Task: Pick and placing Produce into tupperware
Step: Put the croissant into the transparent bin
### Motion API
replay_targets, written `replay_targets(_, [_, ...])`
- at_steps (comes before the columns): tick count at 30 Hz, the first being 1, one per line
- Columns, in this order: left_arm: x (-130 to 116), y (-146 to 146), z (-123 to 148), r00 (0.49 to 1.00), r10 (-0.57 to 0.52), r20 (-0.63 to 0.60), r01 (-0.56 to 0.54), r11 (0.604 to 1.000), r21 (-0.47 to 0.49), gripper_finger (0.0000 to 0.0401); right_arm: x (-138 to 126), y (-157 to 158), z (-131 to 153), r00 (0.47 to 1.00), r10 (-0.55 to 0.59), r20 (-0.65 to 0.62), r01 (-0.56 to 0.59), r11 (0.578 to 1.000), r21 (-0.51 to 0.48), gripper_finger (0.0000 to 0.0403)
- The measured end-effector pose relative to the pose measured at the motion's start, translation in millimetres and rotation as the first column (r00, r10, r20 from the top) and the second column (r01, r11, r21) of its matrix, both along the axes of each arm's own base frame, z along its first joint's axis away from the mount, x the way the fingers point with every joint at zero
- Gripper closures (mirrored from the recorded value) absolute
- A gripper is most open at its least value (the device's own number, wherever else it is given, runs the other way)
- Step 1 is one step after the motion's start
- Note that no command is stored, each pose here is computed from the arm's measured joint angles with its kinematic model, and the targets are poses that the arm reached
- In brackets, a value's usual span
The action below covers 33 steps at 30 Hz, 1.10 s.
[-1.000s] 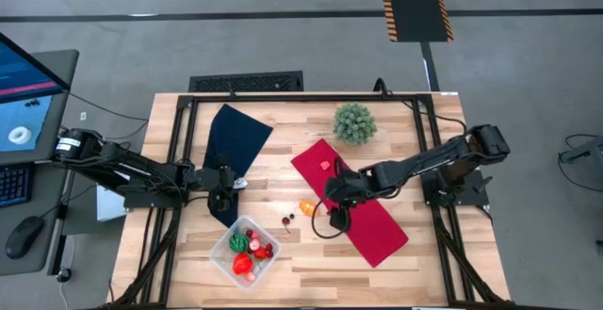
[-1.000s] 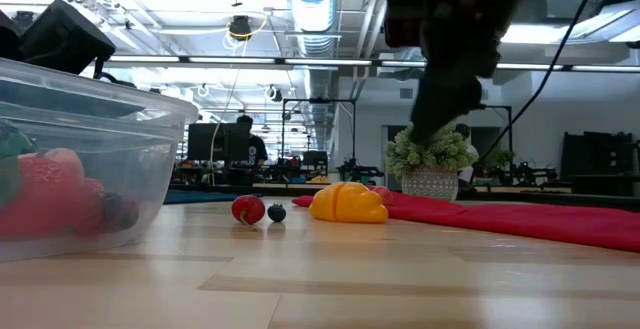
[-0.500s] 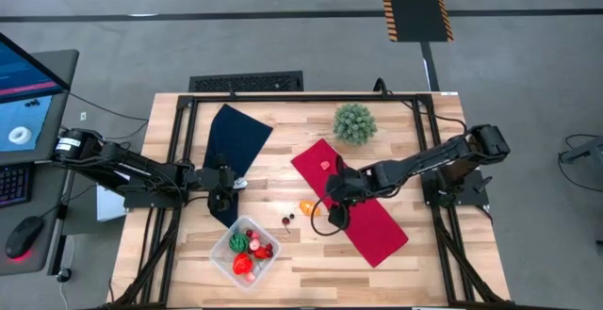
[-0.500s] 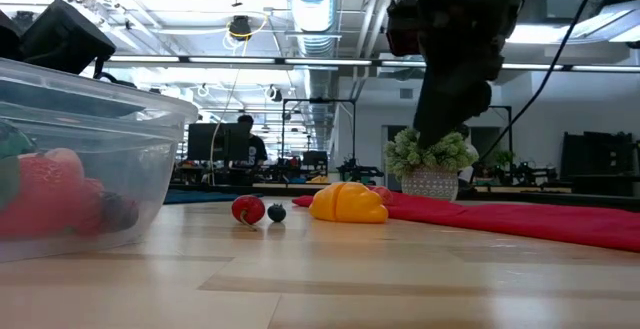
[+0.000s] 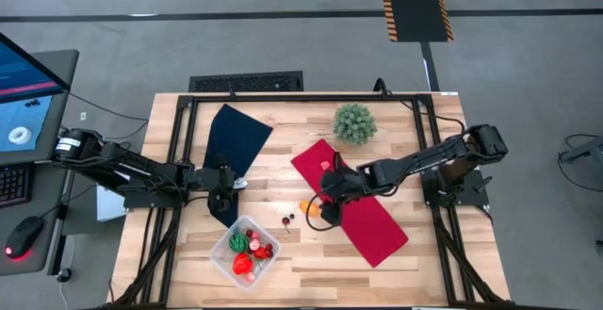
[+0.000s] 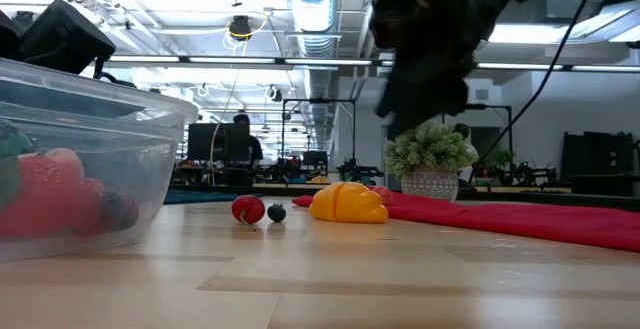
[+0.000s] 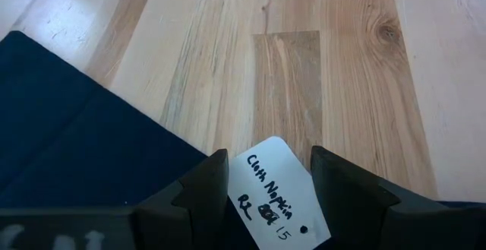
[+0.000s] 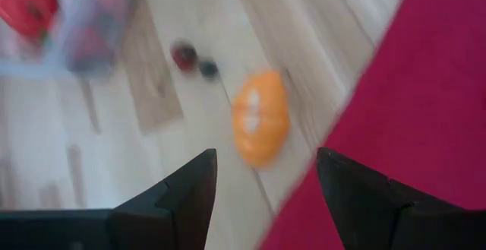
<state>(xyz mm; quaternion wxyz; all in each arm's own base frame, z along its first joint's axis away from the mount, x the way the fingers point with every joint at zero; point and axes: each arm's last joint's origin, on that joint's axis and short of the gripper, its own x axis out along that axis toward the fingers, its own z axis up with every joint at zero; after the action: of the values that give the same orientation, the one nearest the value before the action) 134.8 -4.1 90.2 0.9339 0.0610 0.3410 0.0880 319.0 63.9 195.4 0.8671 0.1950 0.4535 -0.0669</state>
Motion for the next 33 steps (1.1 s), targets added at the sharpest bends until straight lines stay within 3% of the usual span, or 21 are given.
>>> replay_targets(7, [0.0, 0.0, 0.0, 1.0, 0.0, 0.0, 0.0, 1.0, 0.0, 0.0221, 9.4, -0.1, -3.7, 0.998, 0.005, 0.055, -0.004, 1.0, -0.024, 0.0153])
replay_targets(17, [0.0, 0.0, 0.0, 1.0, 0.0, 0.0, 0.0, 1.0, 0.0, 0.0221, 21.3, 5.2, -50.3, 0.994, 0.055, -0.099, -0.063, 0.995, -0.078, 0.0153])
replay_targets(33, [-0.1, 0.0, 0.0, 1.0, 0.0, -0.001, 0.0, 1.0, 0.0, 0.0221, 54.1, 25.7, -67.6, 0.988, 0.123, -0.097, -0.131, 0.988, -0.086, 0.0153])
